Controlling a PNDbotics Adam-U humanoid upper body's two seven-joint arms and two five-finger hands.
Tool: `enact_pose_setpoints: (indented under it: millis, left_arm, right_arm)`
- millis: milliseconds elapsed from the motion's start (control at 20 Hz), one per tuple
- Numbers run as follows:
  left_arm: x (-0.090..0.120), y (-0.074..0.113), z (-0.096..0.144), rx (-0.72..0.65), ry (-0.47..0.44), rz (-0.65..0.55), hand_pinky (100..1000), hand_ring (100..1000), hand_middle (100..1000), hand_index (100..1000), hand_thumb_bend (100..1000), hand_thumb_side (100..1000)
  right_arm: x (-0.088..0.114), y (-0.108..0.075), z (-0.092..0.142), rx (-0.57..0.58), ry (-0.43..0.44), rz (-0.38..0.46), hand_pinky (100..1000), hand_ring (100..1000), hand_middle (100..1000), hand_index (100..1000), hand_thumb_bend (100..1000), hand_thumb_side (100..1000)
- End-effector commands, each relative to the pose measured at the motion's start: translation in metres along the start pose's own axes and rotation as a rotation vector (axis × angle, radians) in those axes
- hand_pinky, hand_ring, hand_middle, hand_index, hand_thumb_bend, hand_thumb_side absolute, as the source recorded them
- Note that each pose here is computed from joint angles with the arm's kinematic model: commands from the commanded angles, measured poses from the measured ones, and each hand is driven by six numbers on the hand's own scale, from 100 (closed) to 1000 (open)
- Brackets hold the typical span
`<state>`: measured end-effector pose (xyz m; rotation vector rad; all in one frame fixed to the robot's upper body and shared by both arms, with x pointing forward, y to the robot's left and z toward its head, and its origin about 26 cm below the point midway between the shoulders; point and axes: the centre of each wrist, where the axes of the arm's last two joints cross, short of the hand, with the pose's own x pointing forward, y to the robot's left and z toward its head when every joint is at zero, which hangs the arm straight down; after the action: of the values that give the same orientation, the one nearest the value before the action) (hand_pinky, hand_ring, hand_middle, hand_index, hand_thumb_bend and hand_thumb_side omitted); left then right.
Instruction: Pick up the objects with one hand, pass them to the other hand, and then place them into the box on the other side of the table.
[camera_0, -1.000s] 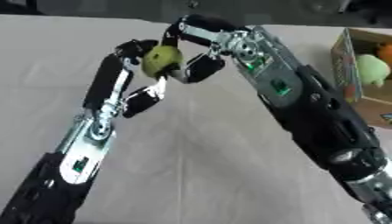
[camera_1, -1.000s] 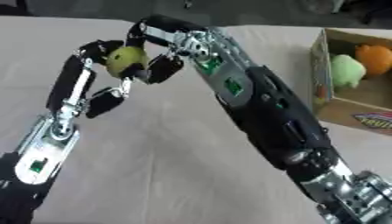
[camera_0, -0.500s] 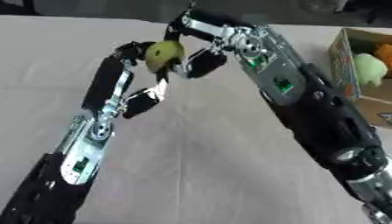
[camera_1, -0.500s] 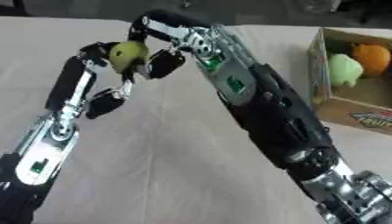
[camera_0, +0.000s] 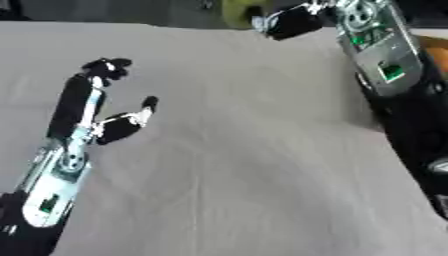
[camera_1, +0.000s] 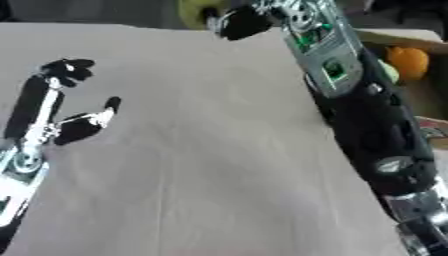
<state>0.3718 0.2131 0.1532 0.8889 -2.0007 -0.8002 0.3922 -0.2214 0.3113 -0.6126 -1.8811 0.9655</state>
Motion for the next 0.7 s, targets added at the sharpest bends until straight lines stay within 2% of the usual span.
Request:
enact_pose_setpoints:
  millis: [50,350,550,700]
  left_arm:
    - [-0.005,0.033,0.000,0.085,0.006,-0.023,651,657,613,807,422,281]
    - [-0.018,0.062,0.014,0.192,0.073,-0.032,646,647,603,797,395,264]
    - [-0.023,0.074,0.019,0.266,0.113,-0.034,643,642,598,790,387,266]
    - [-0.025,0.079,0.022,0.307,0.131,-0.032,642,642,597,790,385,266]
  right_arm:
    - [-0.015,-0.039,0.017,-0.135,0.069,0.013,932,865,526,608,100,100]
    - [-0.069,-0.069,0.047,-0.285,0.288,0.024,933,869,529,615,100,100]
    - [-0.103,-0.078,0.065,-0.349,0.421,0.035,934,873,532,620,100,100]
    - [-0.122,-0.081,0.077,-0.378,0.490,0.050,929,869,532,619,100,100]
